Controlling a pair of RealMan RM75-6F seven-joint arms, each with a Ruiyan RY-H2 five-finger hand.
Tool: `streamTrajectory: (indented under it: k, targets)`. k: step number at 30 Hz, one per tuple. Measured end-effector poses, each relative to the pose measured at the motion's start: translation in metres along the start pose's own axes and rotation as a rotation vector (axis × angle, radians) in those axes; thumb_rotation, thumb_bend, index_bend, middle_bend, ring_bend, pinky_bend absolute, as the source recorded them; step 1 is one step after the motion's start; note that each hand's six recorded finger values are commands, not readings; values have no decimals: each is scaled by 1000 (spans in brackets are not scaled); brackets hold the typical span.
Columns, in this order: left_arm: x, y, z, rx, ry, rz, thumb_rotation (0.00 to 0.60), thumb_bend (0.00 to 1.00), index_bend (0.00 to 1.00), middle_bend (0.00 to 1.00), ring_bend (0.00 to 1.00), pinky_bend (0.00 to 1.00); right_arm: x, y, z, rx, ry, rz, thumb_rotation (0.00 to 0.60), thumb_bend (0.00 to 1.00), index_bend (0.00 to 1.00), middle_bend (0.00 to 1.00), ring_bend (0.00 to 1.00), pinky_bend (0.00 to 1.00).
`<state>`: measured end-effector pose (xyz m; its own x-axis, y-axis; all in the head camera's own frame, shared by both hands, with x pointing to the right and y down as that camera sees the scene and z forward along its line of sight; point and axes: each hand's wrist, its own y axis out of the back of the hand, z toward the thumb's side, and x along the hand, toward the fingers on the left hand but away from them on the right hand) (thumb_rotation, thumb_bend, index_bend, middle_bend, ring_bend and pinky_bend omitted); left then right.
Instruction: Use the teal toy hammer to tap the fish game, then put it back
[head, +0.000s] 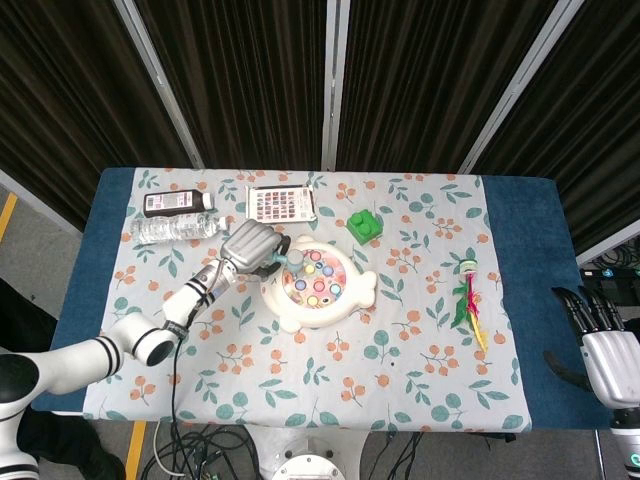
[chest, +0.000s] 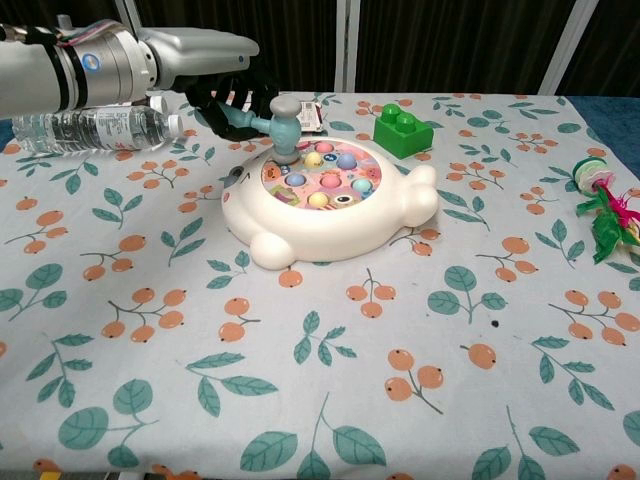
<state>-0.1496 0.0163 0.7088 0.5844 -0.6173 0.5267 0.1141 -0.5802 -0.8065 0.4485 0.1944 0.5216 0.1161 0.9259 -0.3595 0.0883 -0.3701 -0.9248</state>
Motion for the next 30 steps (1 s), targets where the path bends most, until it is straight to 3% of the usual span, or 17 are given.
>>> streamTrajectory:
  k: [8, 14, 21, 30]
  targets:
    - [-12, 20, -6, -47, 7, 57, 600, 566, 676, 683, 543, 657, -1, 2, 1, 1, 8, -9, 600, 176, 0, 125, 0, 0]
    - [-44, 30, -31, -126, 52, 99, 600, 566, 675, 682, 543, 654, -4, 1, 3, -3, 22, -3, 600, 176, 0, 125, 0, 0]
    - [-87, -6, -68, -217, 155, 106, 600, 563, 665, 652, 522, 591, -8, -3, 5, -8, 32, 12, 600, 176, 0, 125, 0, 0]
    - [-102, -57, -95, -229, 219, 100, 600, 496, 605, 588, 457, 510, -8, -4, 7, -5, 30, 15, 600, 176, 0, 125, 0, 0]
